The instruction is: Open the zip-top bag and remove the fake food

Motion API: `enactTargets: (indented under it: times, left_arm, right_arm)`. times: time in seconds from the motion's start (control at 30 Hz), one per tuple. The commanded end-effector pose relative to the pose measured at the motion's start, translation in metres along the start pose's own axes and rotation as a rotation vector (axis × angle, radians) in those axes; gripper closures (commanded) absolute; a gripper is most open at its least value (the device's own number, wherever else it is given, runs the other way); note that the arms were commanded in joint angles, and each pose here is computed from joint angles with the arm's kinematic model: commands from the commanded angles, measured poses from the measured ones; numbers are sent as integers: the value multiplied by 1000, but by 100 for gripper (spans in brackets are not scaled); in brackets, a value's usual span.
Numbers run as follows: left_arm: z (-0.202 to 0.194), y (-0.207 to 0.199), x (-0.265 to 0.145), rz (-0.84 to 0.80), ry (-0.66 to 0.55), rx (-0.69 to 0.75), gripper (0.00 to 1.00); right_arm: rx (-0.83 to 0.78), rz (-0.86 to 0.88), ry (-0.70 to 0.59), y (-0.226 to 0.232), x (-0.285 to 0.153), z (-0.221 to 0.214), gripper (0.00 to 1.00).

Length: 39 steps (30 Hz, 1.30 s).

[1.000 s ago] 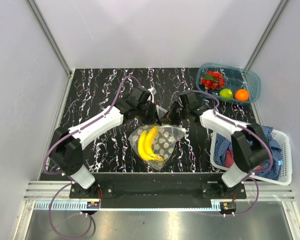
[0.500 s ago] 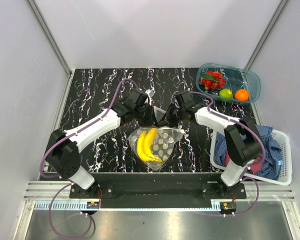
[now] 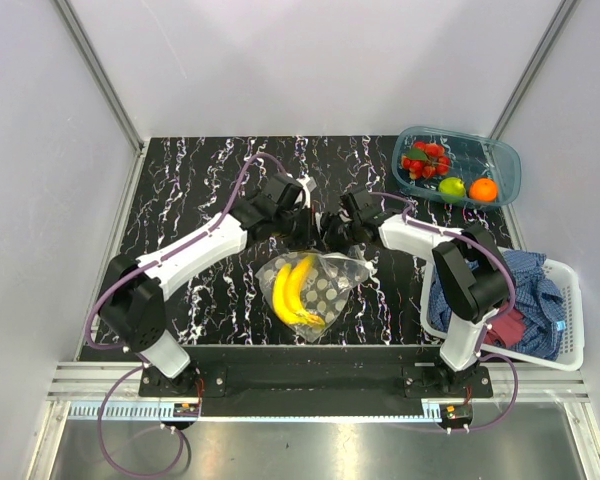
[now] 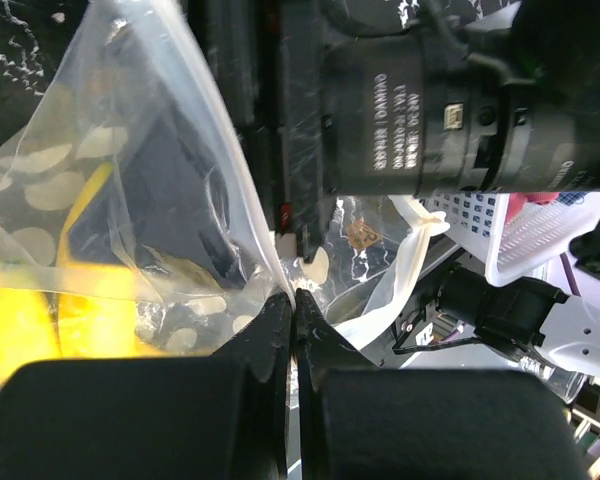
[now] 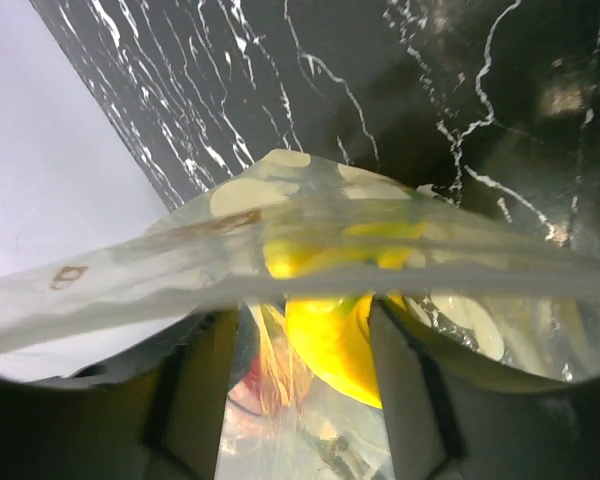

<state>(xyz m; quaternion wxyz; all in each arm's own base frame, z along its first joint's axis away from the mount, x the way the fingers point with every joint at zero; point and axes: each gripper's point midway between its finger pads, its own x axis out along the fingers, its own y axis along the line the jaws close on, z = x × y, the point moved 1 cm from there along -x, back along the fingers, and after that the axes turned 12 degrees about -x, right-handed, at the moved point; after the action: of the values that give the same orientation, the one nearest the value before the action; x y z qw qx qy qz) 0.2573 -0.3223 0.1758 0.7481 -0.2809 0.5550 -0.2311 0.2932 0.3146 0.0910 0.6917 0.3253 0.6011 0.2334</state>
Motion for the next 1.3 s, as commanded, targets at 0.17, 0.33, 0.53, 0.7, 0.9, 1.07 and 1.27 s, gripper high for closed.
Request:
enactTargets:
  times: [0.17,0.33,0.53,0.7,0.9,1.07,1.27]
  left_arm:
    - [8,-32,-2,-93,-5,61,100]
    - [6,-31,-5,-92,-9,64,100]
    - [1,-25,-7,-82,-8,59,100]
    - [-2,-21,-9,-77,-11,55,100]
    - [-5,-12,-15,-55,-35,52,100]
    - [7,6,-29,50,-136,33,100]
    - [21,19,-47,110,-243,-8,100]
  right_arm:
    - [21,52,61,19,8,-15,30]
    - [62,20,71,4,21,-16,30]
    - [61,9,58,-2,29,-12,41]
    - [51,-10,55,-10,36,-11,56]
    - [16,-11,39,-9,33,-9,81]
    - [-75,35,-14,21,-1,-9,98]
    - [-251,28,-61,40,-41,-23,100]
